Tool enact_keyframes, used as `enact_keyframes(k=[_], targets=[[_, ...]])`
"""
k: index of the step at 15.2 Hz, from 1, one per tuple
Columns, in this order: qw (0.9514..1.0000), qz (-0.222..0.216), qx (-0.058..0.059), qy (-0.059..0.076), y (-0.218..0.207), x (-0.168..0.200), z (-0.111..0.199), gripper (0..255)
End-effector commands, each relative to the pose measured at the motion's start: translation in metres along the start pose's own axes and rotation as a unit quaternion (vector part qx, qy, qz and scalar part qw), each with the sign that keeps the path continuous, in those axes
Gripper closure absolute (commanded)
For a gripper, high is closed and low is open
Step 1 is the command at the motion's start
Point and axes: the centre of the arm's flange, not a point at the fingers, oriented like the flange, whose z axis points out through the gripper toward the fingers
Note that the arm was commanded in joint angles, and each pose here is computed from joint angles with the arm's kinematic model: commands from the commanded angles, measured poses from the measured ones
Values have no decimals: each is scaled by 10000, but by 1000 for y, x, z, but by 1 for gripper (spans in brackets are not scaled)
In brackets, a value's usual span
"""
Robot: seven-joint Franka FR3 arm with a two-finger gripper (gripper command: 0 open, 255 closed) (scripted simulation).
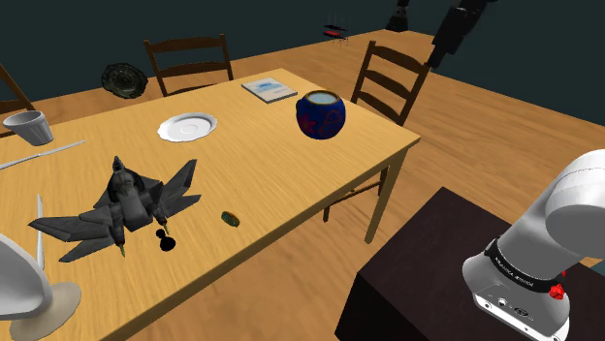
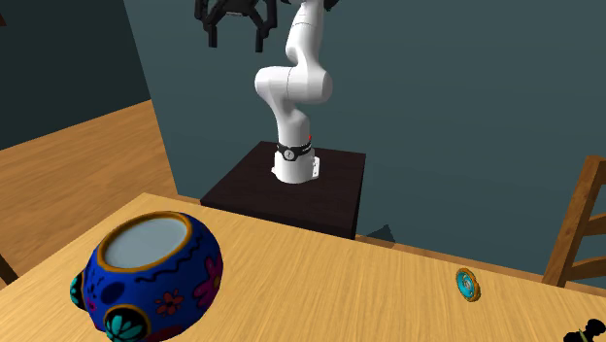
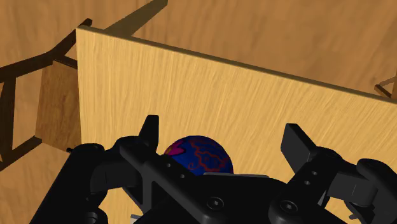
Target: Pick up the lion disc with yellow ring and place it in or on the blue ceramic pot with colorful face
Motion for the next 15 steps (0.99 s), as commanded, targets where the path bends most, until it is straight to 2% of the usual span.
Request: enact_keyframes(k=[1,15], targets=[[10000,0,0,0,0,0,0,0],[9989,-345,152,-270,-139,80,93,0]])
